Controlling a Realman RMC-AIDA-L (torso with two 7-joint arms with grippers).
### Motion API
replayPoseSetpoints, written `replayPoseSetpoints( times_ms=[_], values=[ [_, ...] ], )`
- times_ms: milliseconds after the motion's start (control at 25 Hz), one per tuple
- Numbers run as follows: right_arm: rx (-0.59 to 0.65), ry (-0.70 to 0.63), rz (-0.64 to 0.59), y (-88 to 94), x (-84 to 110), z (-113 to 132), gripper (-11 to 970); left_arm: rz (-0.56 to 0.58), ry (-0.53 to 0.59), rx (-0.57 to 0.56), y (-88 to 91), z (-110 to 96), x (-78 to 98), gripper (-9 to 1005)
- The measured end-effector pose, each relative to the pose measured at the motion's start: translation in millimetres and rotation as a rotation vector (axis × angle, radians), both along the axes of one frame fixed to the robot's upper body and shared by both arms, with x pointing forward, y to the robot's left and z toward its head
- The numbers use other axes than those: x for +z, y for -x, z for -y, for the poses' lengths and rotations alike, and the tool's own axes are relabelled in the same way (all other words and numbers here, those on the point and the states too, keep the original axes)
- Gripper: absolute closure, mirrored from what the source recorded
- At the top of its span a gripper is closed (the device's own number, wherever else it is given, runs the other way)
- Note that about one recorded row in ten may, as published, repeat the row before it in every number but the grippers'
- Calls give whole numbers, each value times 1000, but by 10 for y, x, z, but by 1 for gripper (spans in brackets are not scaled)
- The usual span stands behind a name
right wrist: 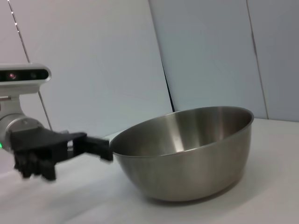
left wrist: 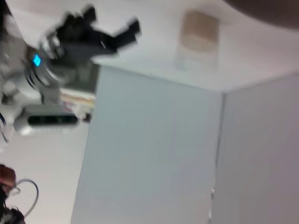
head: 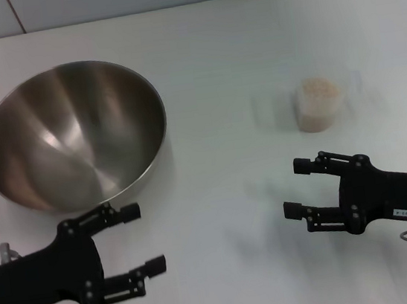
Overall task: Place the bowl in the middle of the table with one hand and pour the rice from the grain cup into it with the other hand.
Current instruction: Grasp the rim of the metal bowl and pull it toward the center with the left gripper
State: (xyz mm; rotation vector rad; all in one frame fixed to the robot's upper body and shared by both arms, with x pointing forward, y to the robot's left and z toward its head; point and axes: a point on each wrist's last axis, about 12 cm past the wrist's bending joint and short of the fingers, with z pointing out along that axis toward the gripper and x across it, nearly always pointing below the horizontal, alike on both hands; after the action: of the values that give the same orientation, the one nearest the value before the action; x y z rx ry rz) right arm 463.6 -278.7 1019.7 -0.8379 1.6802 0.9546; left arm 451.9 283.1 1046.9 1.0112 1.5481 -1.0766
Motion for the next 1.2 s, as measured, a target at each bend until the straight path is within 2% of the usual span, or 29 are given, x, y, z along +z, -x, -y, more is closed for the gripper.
replayPoseSetpoints(
  times_ms=[160, 320, 600, 720, 840, 1200],
  values=[
    [-1, -1, 0, -2, 1, 0, 146, 55, 79, 72, -84, -4, 99, 164],
    [-2, -6, 2, 3, 6, 2, 146, 118, 158, 235, -243, -74, 196, 167],
    [-5, -9, 3, 3, 9, 6, 146, 162, 100, 550, -623, -278, 214, 173],
    [-6, -14, 4, 1, 9, -7, 146, 184, 82, 635, -756, -331, 243, 176],
    [-9, -21, 2, 3, 7, -18, 146, 192, 68, 672, -859, -348, 281, 179],
    [-11, -24, 2, 11, 5, -18, 146, 192, 47, 696, -953, -377, 347, 186]
  ],
)
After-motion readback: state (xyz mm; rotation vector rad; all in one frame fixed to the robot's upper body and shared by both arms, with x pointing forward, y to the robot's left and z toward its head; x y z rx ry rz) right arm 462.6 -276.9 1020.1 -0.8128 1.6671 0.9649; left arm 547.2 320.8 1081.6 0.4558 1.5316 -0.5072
